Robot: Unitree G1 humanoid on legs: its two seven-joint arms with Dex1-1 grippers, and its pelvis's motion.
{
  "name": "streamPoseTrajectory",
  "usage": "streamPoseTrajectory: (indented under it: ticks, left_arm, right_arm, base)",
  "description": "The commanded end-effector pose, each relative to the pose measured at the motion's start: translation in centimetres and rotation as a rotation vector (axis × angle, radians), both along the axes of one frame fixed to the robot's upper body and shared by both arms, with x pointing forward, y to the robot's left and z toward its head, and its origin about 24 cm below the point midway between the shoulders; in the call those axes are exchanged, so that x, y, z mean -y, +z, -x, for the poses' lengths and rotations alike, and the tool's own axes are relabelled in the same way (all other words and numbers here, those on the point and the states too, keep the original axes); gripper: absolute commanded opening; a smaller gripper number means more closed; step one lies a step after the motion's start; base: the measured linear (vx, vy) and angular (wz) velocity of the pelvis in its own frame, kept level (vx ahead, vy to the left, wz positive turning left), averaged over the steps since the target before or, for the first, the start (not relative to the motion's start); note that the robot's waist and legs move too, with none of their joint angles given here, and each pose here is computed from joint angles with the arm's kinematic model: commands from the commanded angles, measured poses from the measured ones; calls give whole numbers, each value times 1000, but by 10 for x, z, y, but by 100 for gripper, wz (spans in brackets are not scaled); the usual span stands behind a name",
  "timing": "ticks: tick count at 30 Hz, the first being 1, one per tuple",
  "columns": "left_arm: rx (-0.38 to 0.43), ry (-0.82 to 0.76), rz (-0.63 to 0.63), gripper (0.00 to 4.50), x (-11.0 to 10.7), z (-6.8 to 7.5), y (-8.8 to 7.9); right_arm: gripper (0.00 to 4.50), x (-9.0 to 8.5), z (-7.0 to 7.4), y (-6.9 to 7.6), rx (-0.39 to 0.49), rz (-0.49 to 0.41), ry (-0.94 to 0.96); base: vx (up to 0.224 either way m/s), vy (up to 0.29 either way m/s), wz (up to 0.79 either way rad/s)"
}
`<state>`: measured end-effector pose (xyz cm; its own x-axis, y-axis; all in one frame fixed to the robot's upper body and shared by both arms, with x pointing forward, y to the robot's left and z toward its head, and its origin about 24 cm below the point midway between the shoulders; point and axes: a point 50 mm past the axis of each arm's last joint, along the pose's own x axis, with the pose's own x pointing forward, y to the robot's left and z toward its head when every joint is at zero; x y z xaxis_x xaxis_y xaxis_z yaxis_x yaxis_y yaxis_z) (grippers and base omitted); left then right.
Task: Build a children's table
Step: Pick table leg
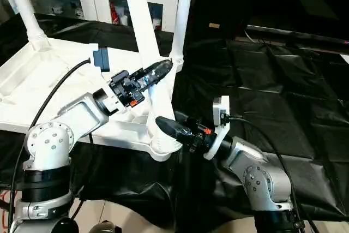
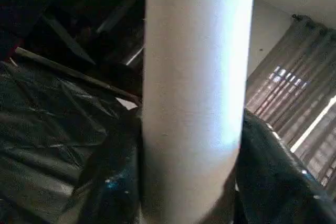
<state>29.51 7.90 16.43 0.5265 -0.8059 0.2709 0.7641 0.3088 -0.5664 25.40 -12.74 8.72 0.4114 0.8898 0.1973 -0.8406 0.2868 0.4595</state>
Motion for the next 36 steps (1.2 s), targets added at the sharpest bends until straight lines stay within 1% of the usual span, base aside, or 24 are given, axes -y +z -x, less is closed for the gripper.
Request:
streamPoseTrajectory:
  ticks: [1, 3, 4, 5, 7, 8, 9, 10, 11, 12, 14, 15, 20, 21, 22, 23, 25, 28, 29, 30, 31, 36]
  left_arm:
    - [48, -9, -28, 213, 7, -1, 9]
    - [48, -9, -28, 213, 7, -1, 9]
    - [56, 5, -51, 200, 7, -2, 8]
    - [77, 33, -109, 194, 8, -4, 8]
    - [116, 104, -253, 190, 10, -10, 6]
    - [128, 126, -293, 190, 10, -12, 5]
    - [128, 126, -293, 189, 10, -12, 5]
    - [123, 157, -343, 188, 11, -15, 3]
    - [123, 157, -343, 188, 11, -15, 3]
    - [123, 206, -412, 187, 10, -20, 1]
    - [127, 237, -460, 187, 10, -23, 0]
    - [140, 249, -481, 187, 12, -23, 0]
    - [159, 253, -492, 187, 14, -23, 1]
    - [168, 262, -499, 187, 15, -24, 1]
    - [168, 262, -499, 187, 15, -24, 1]
    - [176, 274, -505, 187, 16, -25, 2]
    - [180, 284, -508, 187, 17, -25, 3]
    - [184, 293, -509, 187, 17, -26, 3]
    - [185, 291, -501, 187, 17, -25, 3]
    - [185, 291, -501, 187, 17, -25, 3]
    - [183, 287, -493, 187, 18, -24, 4]
    - [184, 287, -493, 187, 18, -24, 3]
  right_arm:
    - [263, 3, -5, -1, -11, 58, -58]
    - [263, 3, -5, -1, -11, 58, -58]
    - [272, 2, -7, -1, -18, 60, -71]
    - [284, 1, -10, 2, -8, 67, -85]
    - [304, -7, -20, 6, 32, 151, -152]
    - [304, -9, -23, 7, 47, 176, -172]
    - [304, -9, -23, 7, 47, 176, -172]
    - [304, -13, -27, 7, 58, 222, -206]
    - [304, -13, -27, 7, 58, 222, -206]
    - [304, -18, -34, 4, 54, 307, -263]
    - [304, -23, -38, 2, 66, 386, -291]
    - [304, -28, -41, 0, 67, 436, -306]
    - [304, -34, -42, -1, 59, 468, -321]
    - [286, -37, -43, -2, 63, 498, -323]
    - [276, -37, -43, -2, 63, 498, -323]
    - [276, -41, -43, -2, 66, 519, -327]
    - [255, -43, -43, -3, 64, 531, -330]
    - [230, -46, -43, -3, 45, 509, -325]
    - [230, -46, -42, -4, 8, 476, -309]
    - [219, -46, -42, -4, 8, 476, -309]
    - [207, -46, -41, -6, -16, 465, -293]
    - [196, -45, -39, -8, -36, 448, -287]
  base:
    - [0, 0, 0]
    - [0, 0, 0]
    - [0, 0, 0]
    - [0, 0, 0]
    - [0, 0, 0]
    - [0, 0, 0]
    - [0, 0, 0]
    - [0, 0, 0]
    - [0, 0, 0]
    - [0, 0, 0]
    - [0, 0, 0]
    - [0, 0, 0]
    - [0, 0, 0]
    - [0, 0, 0]
    - [0, 0, 0]
    - [0, 0, 0]
    - [0, 0, 0]
    - [0, 0, 0]
    - [0, 0, 0]
    - [0, 0, 0]
    - [0, 0, 0]
    - [0, 0, 0]
